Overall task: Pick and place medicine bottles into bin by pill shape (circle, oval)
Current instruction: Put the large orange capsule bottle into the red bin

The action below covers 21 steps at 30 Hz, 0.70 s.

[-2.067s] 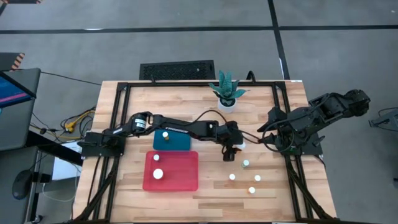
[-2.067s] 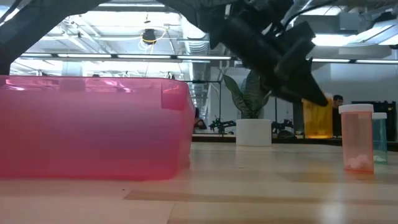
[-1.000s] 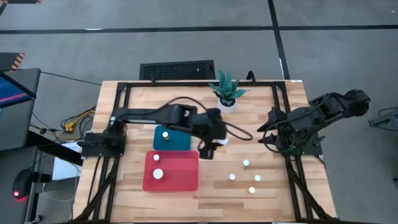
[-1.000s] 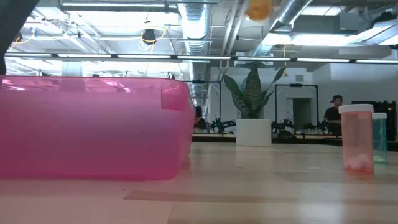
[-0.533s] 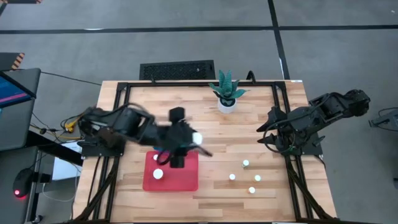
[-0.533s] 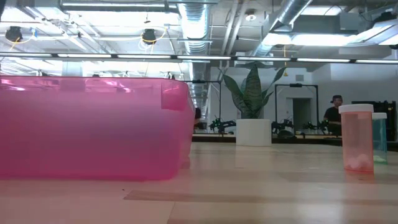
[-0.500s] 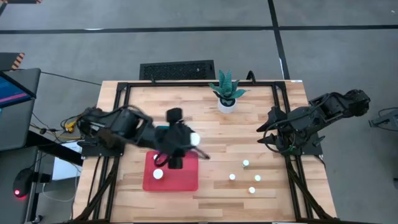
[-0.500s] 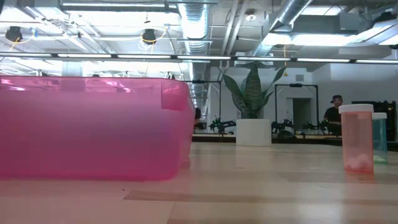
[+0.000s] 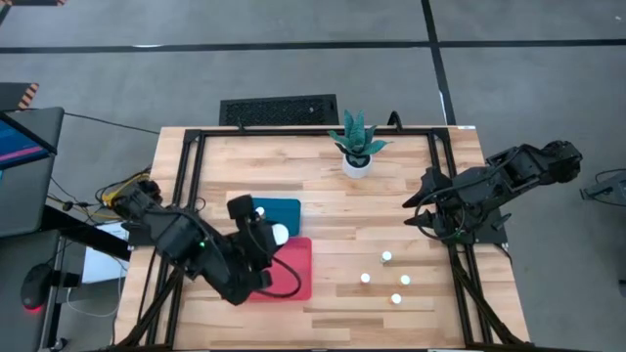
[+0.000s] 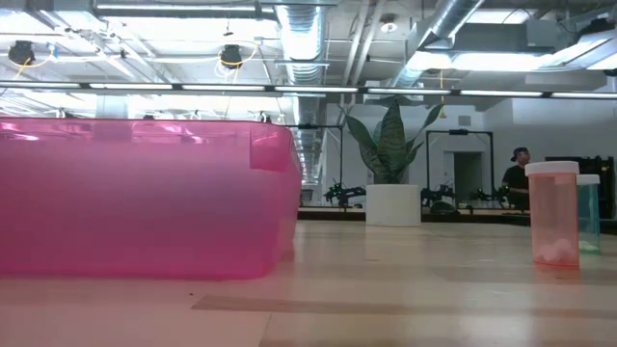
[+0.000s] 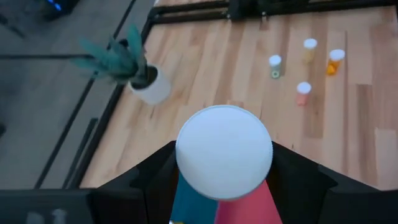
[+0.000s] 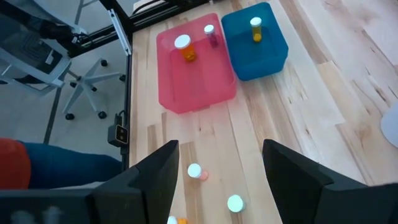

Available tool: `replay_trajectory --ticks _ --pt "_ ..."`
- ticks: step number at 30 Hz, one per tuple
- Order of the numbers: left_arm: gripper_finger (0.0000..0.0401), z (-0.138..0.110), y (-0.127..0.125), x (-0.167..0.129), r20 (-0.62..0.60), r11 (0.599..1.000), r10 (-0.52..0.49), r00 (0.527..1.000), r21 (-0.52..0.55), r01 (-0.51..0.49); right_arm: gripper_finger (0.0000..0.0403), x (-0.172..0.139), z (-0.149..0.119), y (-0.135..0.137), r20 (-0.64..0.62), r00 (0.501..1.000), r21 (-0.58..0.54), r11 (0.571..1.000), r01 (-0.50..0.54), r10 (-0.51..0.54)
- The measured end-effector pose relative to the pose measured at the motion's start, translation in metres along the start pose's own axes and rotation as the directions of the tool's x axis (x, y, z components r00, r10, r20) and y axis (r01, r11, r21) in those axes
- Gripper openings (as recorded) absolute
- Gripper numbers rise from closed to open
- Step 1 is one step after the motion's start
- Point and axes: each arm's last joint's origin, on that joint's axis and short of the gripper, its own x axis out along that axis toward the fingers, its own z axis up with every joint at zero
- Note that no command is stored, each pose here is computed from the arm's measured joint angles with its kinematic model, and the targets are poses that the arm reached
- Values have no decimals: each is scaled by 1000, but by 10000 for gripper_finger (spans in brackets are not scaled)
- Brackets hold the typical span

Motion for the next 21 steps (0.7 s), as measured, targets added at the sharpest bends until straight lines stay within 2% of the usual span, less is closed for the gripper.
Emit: replay_trajectory --ticks 8,15,21 --pt "206 -34 -27 24 -88 994 65 994 -82 -72 240 0 0 0 -3 1000 -16 1000 1 -1" --pt "206 -80 -58 63 -180 980 97 979 -153 -125 240 0 0 0 -3 1000 -30 1000 1 -1" --pt "206 -117 -76 99 -188 969 95 978 -206 -133 240 0 0 0 -2 1000 -27 1000 0 0"
